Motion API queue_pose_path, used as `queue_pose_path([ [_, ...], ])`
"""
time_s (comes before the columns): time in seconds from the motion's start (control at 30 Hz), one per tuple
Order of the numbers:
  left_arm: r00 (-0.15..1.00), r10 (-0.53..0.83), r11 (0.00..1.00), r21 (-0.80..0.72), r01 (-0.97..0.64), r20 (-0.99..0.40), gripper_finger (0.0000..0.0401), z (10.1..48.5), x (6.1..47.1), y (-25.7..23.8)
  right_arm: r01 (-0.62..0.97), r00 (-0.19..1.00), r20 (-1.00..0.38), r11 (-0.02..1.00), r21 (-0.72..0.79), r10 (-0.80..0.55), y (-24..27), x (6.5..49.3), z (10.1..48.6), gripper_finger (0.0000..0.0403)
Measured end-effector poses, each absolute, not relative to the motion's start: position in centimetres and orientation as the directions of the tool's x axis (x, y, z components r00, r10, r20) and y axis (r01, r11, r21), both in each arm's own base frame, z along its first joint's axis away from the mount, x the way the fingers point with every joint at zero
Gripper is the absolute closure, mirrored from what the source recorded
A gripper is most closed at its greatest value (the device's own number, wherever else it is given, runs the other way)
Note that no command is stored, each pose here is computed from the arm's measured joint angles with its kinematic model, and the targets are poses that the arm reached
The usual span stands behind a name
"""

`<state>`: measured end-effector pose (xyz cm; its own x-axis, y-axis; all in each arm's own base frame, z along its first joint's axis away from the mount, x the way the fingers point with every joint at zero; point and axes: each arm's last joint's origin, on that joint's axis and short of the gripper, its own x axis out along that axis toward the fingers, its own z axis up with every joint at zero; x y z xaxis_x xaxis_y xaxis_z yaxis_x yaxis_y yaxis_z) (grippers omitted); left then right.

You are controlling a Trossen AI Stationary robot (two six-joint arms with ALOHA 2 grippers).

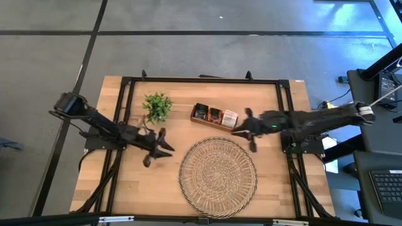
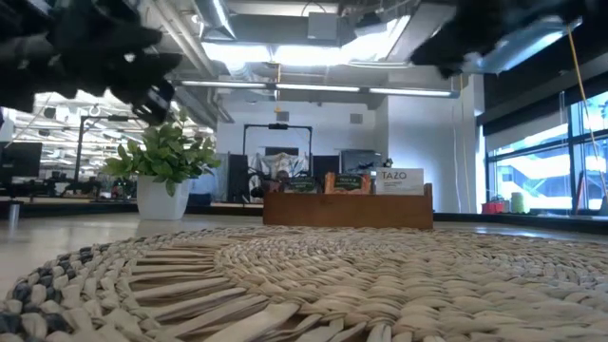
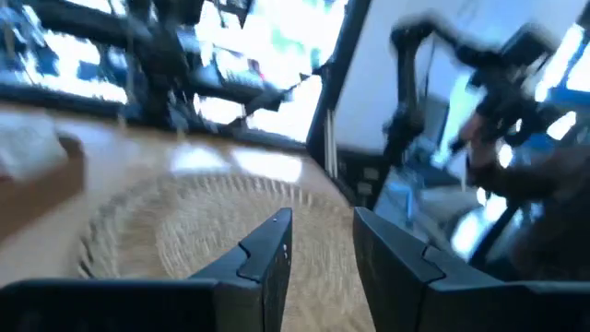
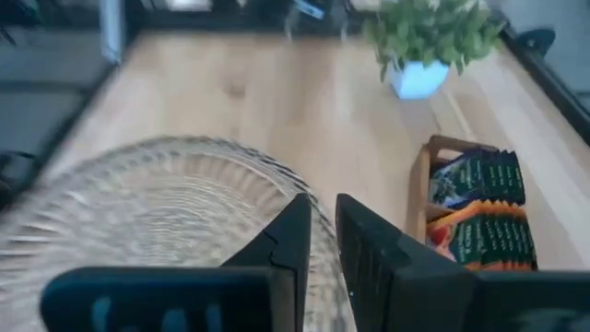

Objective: Pick & Place Tea
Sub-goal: Adjust the wooden organizer on the table

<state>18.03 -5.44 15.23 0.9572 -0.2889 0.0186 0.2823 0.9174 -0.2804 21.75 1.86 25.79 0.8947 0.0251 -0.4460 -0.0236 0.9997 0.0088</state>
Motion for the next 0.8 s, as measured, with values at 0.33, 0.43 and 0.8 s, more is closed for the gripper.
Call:
queue_pose_path([
  [0.33, 0.946, -0.255, 0.916, -0.263, 0.303, 0.2, 0.0287, 17.0, 15.5, -3.7, -0.1, 0.97, -0.204, 0.983, 0.155, 0.131, 2.5, 13.9, 21.7, 0.0344],
  [0.43, 0.945, -0.242, 0.927, -0.235, 0.293, 0.22, 0.0287, 17.5, 15.3, -2.9, -0.103, 0.979, -0.154, 0.976, 0.19, 0.134, 2.3, 12.9, 20.4, 0.0344],
  [0.8, 0.963, -0.203, 0.945, -0.222, 0.241, 0.18, 0.0287, 17.6, 14.9, -0.3, -0.114, 0.987, -0.091, 0.974, 0.198, 0.134, 1.9, 11.1, 17.8, 0.0344],
])
